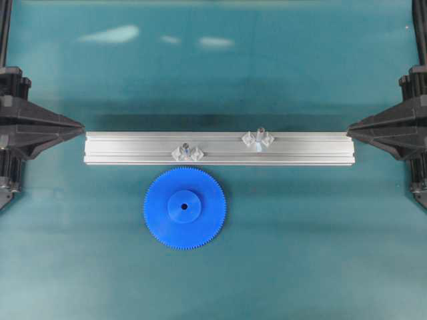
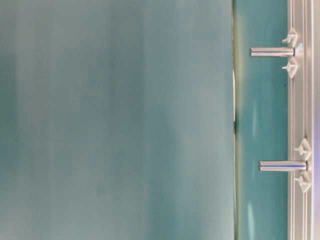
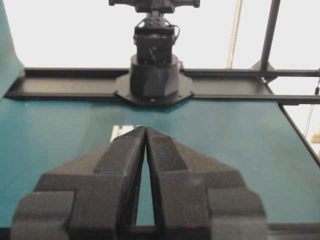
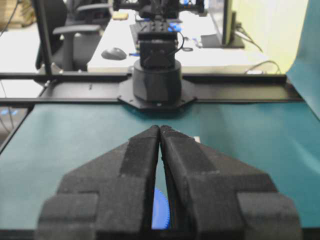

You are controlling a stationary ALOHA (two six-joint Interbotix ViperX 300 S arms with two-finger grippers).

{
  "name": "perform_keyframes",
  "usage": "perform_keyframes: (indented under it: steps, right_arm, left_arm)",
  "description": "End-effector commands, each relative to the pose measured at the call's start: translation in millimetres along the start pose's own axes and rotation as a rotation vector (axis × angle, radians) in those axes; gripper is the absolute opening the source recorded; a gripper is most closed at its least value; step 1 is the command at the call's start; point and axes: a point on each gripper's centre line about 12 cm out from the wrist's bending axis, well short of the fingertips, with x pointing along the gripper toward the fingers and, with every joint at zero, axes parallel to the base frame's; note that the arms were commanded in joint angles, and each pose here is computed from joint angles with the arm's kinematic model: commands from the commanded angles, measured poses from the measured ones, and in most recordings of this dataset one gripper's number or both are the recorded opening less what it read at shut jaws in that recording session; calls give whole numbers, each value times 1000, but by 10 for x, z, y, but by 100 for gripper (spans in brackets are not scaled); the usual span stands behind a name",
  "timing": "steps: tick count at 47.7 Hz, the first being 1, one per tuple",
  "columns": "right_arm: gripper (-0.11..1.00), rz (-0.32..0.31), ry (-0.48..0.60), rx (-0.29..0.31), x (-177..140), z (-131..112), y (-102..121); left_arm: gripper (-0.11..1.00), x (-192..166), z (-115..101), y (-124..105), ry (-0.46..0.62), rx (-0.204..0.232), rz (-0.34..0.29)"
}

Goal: Insert the large gear onto the shaft.
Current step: 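Move the left gripper over the blue gear's hub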

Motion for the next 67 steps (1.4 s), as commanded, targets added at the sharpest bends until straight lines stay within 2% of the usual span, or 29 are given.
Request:
perform_keyframes:
  steps: [1,4,6,7,11,18,30,42,54,67]
  right_arm:
    - [16,-10,0,-1,42,21,-19]
    - [22,-16,18,14,54,-13,-29]
    - [30,-17,29,23,60,-31,-30]
    - [30,-17,33,26,68,-36,-30]
    - [22,-17,39,39,72,-40,-30]
    - [16,-21,61,40,73,-57,-36]
    - [15,-23,154,41,68,-98,-37]
    - [16,-26,220,43,48,-145,-39]
    - [16,-27,314,44,42,-162,-37]
    - [16,-27,315,43,12,-152,-36]
  left_arm:
    - [11,35,-19,-41,6,-5,-22]
    - [15,57,-25,-42,12,-3,-22]
    - [11,74,-17,-42,14,1,-22]
    - [9,82,-11,-45,14,0,-23]
    - [3,106,46,-45,6,1,-23]
    - [1,137,89,-65,18,-1,-32]
    - [1,344,22,-194,223,-13,-82]
    - [1,736,-70,-280,386,-16,-98]
    - [1,1012,-234,-310,470,-111,-73]
    - [2,1149,-294,-340,498,-116,-74]
